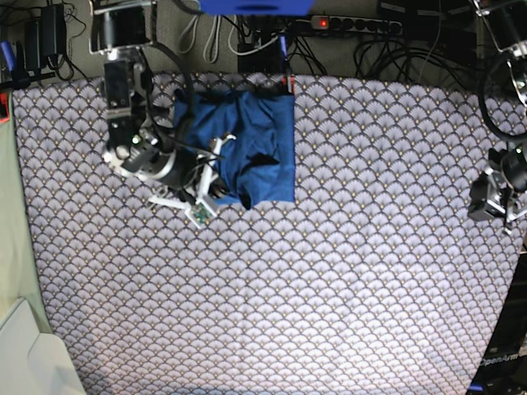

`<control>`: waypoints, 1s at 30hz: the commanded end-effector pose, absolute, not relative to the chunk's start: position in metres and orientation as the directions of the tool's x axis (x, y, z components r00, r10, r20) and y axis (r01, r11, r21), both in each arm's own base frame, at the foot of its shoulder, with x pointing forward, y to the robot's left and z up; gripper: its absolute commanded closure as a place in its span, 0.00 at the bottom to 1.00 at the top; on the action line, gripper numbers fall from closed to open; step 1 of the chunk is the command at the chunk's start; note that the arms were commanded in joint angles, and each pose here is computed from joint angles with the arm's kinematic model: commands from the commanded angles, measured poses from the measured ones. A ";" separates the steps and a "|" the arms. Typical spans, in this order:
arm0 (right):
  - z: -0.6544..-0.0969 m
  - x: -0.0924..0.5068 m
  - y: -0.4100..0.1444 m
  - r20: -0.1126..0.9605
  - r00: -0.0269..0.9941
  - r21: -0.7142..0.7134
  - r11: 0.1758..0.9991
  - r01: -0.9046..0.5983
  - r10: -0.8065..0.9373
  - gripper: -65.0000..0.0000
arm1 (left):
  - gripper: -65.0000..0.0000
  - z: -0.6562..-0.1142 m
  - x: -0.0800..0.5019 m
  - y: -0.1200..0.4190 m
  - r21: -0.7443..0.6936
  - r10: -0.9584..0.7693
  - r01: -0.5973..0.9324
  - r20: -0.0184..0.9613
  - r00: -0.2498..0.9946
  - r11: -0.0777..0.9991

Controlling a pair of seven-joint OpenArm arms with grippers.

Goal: Fold the T-shirt properly
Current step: 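Grasp the shirt's folded edge with the right gripper and adjust it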

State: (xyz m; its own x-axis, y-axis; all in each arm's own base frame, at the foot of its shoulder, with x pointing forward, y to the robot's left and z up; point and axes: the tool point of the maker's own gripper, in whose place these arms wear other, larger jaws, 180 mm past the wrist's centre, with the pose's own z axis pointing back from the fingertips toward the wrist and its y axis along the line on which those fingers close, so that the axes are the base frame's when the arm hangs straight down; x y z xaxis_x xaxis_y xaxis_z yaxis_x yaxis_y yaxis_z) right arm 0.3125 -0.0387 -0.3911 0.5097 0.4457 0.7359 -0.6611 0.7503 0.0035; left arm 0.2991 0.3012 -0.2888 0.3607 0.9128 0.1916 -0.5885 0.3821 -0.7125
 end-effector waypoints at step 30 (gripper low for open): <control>-0.317 0.321 0.004 0.849 0.276 -0.117 0.671 -0.732 0.449 0.96 | 0.65 -0.313 0.300 0.218 -0.745 0.864 -0.576 0.002 0.503 0.336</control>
State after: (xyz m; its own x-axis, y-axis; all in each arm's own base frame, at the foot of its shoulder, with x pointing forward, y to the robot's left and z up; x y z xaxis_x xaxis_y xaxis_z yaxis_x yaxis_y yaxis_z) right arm 0.3150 -0.0009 -0.3333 0.3195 0.4810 0.8164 -0.7324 0.6720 -0.1094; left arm 0.2974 0.2274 -0.3257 0.4887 0.8705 0.0578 -0.5898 0.3784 -0.7134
